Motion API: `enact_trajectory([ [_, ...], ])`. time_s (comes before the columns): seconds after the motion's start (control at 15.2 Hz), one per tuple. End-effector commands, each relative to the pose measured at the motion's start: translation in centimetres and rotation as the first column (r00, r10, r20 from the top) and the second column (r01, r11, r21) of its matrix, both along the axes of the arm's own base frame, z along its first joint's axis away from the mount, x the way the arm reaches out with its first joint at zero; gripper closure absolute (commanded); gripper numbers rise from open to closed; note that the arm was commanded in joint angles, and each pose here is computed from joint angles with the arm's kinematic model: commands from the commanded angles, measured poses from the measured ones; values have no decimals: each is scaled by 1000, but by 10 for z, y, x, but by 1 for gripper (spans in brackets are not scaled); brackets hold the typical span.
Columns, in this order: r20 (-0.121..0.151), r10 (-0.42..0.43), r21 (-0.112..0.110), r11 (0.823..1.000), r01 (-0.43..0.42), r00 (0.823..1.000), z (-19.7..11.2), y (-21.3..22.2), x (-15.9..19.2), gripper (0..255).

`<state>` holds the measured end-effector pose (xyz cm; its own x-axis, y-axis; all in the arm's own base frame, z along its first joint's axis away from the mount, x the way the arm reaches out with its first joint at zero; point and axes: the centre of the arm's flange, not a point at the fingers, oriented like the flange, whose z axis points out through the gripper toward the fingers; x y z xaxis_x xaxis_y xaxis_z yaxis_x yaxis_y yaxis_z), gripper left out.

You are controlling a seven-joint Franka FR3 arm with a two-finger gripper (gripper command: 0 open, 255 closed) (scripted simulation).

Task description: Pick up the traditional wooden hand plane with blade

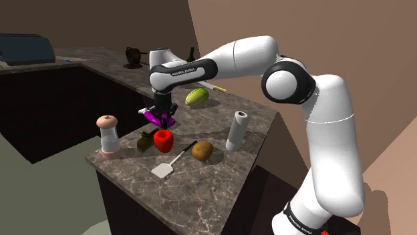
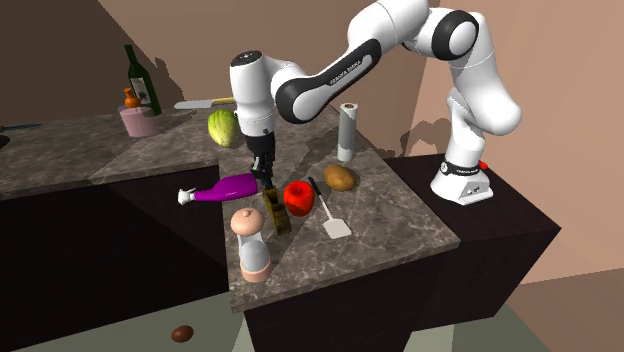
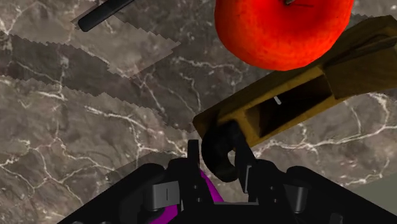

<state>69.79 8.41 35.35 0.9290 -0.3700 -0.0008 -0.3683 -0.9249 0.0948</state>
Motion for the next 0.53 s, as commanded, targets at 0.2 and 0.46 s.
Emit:
enact_trajectory([
  [0.2,0,0,0,1000,0,1000,26,-1,1,255],
  [0.46,0,0,0,1000,0,1000,47,-1,1,255],
])
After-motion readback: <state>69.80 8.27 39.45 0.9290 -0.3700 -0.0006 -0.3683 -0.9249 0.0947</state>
